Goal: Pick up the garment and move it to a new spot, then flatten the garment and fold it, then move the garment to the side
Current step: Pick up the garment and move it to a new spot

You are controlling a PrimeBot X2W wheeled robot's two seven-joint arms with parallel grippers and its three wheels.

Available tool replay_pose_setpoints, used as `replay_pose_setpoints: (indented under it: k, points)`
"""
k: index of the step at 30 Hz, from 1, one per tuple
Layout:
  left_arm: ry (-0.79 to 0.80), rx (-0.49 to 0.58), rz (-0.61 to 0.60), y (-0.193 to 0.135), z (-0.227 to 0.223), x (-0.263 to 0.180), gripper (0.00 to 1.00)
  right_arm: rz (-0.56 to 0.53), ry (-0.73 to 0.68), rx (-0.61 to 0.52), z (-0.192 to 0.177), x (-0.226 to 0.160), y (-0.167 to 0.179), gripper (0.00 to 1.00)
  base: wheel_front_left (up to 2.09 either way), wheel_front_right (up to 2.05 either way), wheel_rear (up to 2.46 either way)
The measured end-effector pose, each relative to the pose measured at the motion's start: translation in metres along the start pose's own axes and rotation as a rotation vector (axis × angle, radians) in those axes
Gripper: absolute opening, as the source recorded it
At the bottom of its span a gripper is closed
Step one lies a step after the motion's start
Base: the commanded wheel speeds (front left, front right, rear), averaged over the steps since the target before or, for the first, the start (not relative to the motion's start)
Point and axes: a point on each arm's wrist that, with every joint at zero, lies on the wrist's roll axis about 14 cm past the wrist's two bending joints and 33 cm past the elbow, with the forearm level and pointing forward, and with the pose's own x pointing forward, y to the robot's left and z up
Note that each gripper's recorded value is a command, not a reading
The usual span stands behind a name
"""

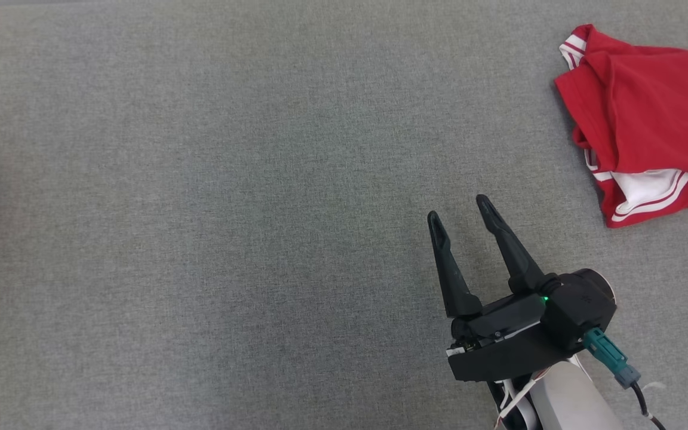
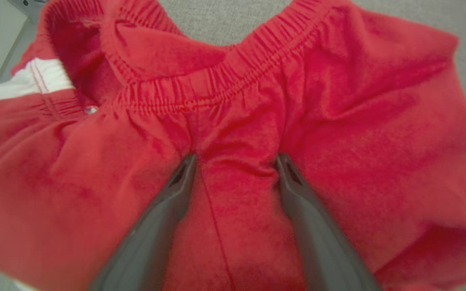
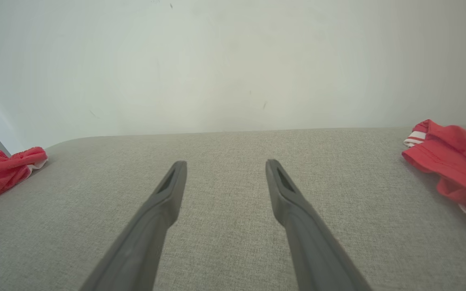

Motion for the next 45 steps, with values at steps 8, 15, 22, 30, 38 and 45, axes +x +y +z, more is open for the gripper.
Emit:
replay_pose_setpoints:
  k: [8, 15, 22, 30, 38, 45]
  points:
    - [-0.105, 0.037, -0.015, -0.004, 0.015, -0.011, 0.0, 0.006, -0.008, -0.002, 0.005, -0.002, 0.004, 1.0, 0.0, 0.0, 0.0]
    - [-0.386, 0.064, -0.089, -0.027, 0.081, -0.049, 0.0, 0.008, -0.028, 0.016, 0.014, -0.006, 0.008, 1.0, 0.0, 0.0, 0.0]
    - [-0.682, 0.097, -0.201, -0.063, 0.151, -0.112, 0.0, 0.032, -0.061, 0.018, 0.029, -0.011, 0.02, 1.0, 0.0, 0.0, 0.0]
    - [-0.929, 0.172, -0.422, -0.14, 0.202, -0.2, 0.0, -0.02, -0.123, 0.008, 0.054, -0.024, 0.007, 1.0, 0.0, 0.0, 0.0]
    - [-1.01, 0.218, -0.718, -0.252, 0.198, -0.257, 0.0, -0.126, -0.138, 0.019, 0.061, -0.047, -0.024, 1.0, 0.0, 0.0, 0.0]
    - [-0.941, 0.21, -0.942, -0.331, 0.156, -0.272, 0.0, -0.208, -0.133, 0.014, 0.061, -0.067, -0.046, 1.0, 0.0, 0.0, 0.0]
